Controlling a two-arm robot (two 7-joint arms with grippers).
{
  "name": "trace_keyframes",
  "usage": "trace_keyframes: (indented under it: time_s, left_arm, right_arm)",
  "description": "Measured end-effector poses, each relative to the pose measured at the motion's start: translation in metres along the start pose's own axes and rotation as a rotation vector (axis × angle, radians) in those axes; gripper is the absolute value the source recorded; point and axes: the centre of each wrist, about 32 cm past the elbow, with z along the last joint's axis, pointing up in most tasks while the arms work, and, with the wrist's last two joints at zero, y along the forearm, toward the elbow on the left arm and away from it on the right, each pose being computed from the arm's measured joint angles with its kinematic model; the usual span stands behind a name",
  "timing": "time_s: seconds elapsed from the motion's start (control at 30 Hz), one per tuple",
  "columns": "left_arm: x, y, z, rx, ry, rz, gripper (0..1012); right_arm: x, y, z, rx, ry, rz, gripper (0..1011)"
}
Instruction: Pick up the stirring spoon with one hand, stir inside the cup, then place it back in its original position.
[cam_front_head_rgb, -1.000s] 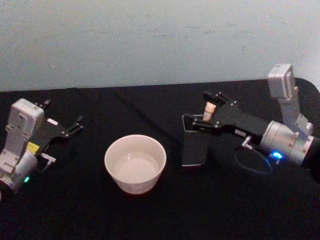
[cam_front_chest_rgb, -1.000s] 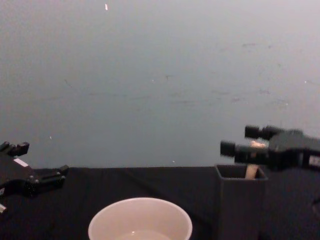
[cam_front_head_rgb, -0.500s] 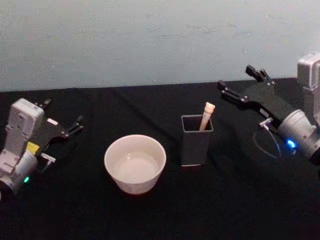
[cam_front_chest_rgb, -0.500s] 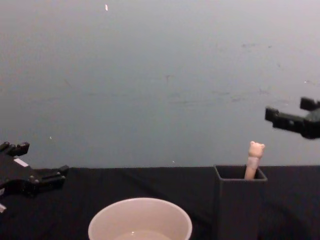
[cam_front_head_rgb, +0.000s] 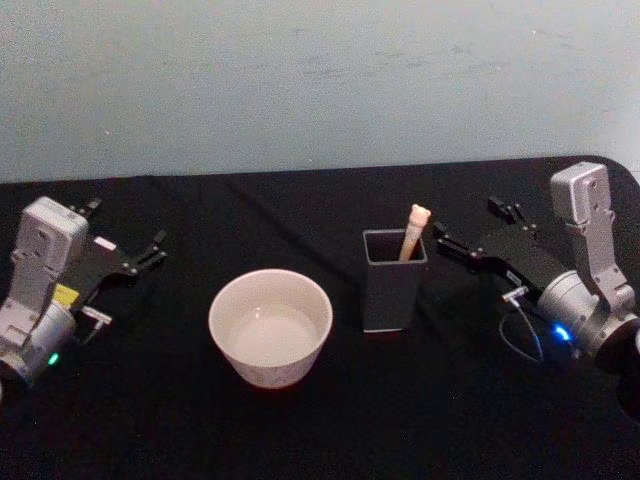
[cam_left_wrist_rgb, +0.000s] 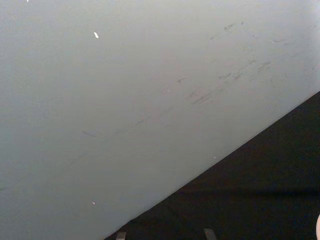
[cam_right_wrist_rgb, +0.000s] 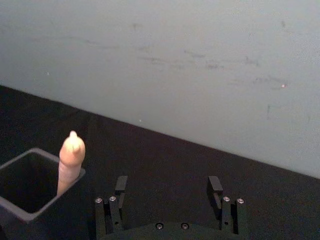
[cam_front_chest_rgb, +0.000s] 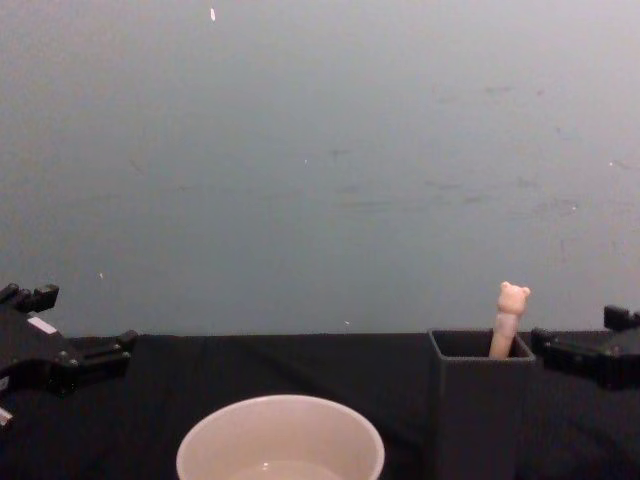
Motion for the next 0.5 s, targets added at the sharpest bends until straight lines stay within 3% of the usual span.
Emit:
trace_keyframes:
  time_s: [0.5]
  left_arm:
    - [0.0000,0.0000,0.0000,0.000,0.000,0.000,1001]
  right_arm:
    - [-0.0005,0.0005,-0.0017,-0.013,-0.004,0.002,1000]
